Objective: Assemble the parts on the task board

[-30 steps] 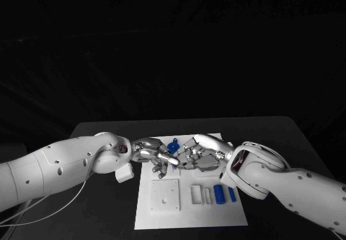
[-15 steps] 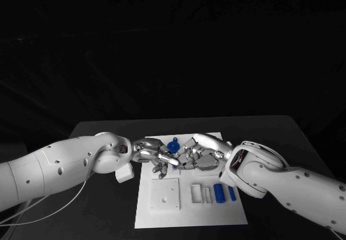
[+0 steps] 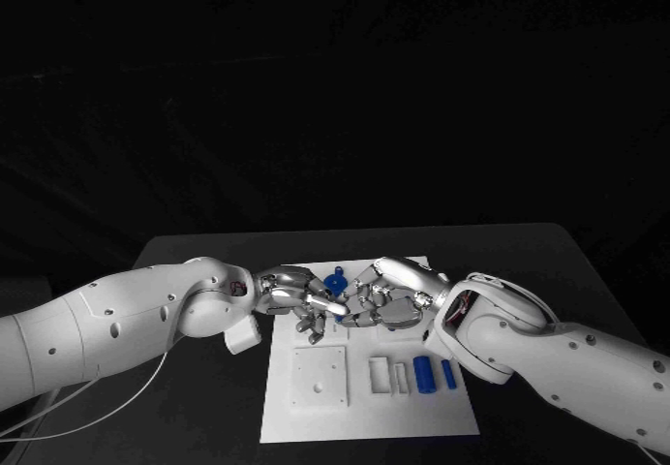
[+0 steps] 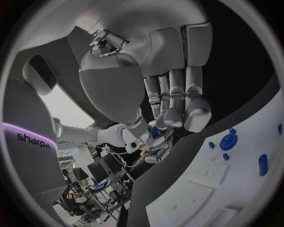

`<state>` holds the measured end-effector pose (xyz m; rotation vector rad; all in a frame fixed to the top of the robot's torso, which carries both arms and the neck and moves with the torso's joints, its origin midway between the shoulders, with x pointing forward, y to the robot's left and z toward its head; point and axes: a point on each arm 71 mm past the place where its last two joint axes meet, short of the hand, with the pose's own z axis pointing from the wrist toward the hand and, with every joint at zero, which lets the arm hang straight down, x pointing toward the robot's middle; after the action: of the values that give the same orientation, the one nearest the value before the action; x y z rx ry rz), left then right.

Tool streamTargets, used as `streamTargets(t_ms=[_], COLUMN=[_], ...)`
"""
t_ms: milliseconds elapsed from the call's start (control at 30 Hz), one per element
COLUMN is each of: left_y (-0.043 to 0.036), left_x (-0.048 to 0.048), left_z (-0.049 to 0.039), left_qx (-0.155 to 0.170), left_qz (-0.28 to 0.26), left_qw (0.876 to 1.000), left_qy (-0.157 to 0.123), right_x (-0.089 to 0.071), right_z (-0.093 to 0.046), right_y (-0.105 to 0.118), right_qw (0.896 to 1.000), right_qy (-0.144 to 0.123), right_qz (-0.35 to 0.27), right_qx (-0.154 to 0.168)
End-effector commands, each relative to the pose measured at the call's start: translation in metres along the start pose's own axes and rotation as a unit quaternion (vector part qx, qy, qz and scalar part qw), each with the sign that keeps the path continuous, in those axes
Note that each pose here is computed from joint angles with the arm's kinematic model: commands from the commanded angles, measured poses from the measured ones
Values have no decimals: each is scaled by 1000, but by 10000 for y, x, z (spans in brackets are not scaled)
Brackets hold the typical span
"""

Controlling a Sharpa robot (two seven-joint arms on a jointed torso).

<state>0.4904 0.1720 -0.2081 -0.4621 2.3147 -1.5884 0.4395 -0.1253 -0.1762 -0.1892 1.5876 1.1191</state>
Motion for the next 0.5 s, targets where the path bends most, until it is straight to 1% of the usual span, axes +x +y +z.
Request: streamTargets(t_ms=[33,300,500], left_y=[-84,-66,-60], left_x=[-27,-62,-68], left_z=[5,-4,-8], left_qx=[32,24,21], left_qz=[-26,-27,-27], left_qw=[999,998,998], left_qy=[-22,-48,-56], right_x=[32,9,0], right_z=[-7,-8,-12], right_y=[-13,-15,-32], right_qw=[1000,1000,999], right_qy=[-3,-19,-25], right_qz=[-17,-9,-10], right_qx=[8,13,22])
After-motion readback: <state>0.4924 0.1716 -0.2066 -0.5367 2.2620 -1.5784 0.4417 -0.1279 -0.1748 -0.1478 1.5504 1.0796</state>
